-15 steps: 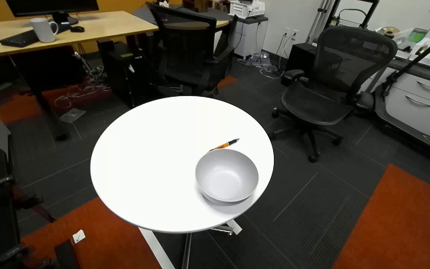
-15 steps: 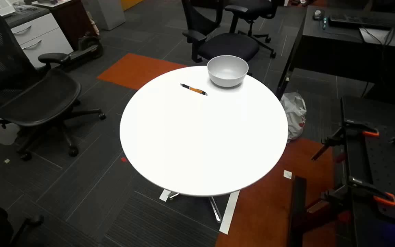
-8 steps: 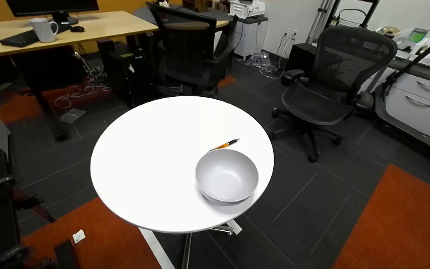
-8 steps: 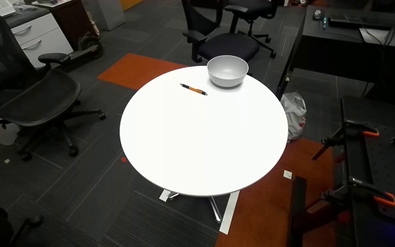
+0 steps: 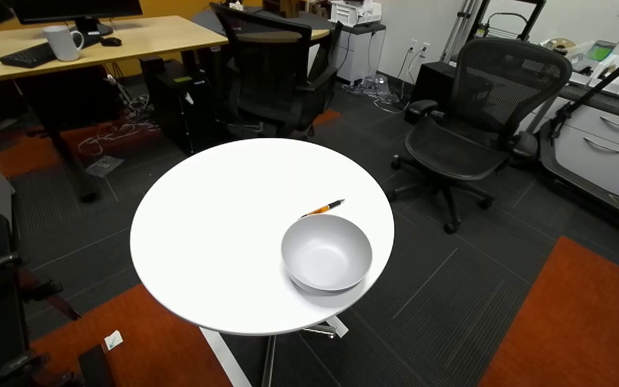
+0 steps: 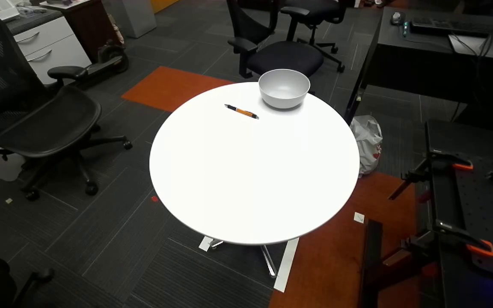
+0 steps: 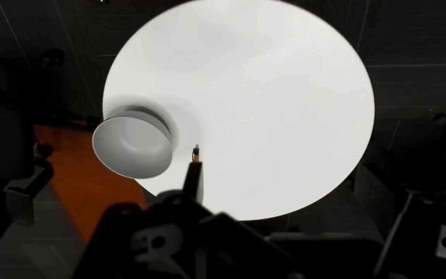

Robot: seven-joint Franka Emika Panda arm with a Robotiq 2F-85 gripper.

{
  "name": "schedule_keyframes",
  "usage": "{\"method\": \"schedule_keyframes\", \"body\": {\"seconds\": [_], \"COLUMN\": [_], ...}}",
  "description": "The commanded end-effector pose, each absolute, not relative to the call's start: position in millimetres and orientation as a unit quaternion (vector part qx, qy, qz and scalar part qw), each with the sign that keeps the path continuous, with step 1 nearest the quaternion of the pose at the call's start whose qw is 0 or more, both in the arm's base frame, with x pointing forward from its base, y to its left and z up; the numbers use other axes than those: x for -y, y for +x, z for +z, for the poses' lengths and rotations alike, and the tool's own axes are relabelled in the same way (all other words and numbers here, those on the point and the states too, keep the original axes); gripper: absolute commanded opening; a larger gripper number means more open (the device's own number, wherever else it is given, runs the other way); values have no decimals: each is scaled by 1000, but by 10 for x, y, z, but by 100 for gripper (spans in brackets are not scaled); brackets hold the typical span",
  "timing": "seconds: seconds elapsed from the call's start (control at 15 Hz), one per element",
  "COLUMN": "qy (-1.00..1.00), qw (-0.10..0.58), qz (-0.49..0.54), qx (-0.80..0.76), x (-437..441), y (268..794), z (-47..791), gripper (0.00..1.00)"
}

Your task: Put the pen in the bowl

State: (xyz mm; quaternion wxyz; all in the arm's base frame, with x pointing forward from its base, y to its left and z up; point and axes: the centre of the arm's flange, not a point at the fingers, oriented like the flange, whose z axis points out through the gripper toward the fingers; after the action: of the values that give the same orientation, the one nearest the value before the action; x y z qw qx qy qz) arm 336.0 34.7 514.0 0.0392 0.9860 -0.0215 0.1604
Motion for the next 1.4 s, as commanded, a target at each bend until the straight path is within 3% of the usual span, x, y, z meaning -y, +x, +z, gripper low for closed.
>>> {"method": "schedule_keyframes", "body": {"seconds": [0.0, 1.33], "qy": [985, 992], "qw": [50, 63], "qz": [165, 94], "qx": [22, 60], "x": [-177, 546], "y": [3886, 5638], "z": [4978, 4249], "gripper": [100, 100]}}
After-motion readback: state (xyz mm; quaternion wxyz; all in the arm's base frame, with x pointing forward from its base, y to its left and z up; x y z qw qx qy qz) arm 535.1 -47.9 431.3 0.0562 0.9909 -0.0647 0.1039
